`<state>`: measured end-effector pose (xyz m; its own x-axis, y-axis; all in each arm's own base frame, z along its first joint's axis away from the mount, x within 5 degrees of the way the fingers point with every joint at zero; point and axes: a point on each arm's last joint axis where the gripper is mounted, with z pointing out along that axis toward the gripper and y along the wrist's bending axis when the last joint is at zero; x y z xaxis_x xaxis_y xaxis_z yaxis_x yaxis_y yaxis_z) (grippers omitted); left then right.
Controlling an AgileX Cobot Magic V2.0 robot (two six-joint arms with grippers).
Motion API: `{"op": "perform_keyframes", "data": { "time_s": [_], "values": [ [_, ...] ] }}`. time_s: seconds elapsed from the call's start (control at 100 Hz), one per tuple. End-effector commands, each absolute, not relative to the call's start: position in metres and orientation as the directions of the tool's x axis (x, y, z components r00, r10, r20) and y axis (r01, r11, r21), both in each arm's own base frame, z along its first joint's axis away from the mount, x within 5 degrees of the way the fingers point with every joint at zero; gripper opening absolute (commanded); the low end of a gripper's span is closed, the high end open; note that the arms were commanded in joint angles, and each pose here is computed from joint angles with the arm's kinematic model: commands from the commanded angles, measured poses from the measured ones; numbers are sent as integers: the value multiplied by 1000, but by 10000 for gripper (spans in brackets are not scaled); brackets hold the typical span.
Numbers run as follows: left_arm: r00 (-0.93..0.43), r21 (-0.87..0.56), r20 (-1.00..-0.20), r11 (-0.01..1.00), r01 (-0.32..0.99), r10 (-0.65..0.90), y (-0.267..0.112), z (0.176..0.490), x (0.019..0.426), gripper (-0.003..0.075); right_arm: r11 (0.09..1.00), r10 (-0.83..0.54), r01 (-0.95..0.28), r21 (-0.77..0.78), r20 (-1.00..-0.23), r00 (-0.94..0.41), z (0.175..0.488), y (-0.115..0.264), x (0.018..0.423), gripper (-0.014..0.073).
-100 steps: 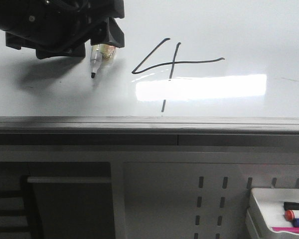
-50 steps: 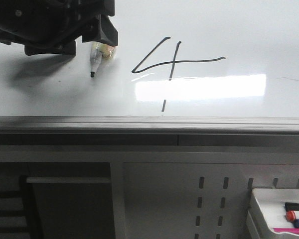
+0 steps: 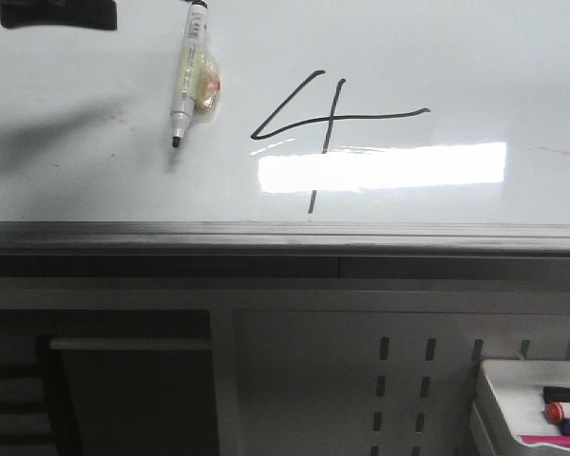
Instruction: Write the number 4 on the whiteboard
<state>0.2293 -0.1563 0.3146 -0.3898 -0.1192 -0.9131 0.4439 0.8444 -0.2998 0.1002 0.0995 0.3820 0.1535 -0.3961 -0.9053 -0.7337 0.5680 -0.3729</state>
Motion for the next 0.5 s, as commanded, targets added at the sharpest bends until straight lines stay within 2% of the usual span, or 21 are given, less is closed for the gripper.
{"op": "perform_keyframes", "data": {
  "time_s": [0.0, 0.11, 0.23, 0.36, 0.49],
  "values": [
    [-271, -310, -941, 829, 465, -200, -145, 349, 218, 412, 639, -306, -672, -374, -925, 224, 396, 95, 101, -62],
    [-235, -269, -957, 815, 513, -168, -136, 366, 198, 302, 669, -284, -643, -373, -927, 243, 381, 89, 97, -62],
    [-201, -136, -979, 803, 580, -21, -123, 377, 170, 141, 691, -272, -620, -372, -928, 253, 355, 78, 88, -62],
    [-225, -26, -964, 787, 617, 144, -107, 375, 145, -11, 720, -242, -592, -363, -930, 277, 329, 64, 75, -63],
    [-255, 7, -943, 780, 626, 214, -93, 358, 124, -20, 755, -176, -574, -317, -941, 289, 304, 51, 62, -63]
  ]
}}
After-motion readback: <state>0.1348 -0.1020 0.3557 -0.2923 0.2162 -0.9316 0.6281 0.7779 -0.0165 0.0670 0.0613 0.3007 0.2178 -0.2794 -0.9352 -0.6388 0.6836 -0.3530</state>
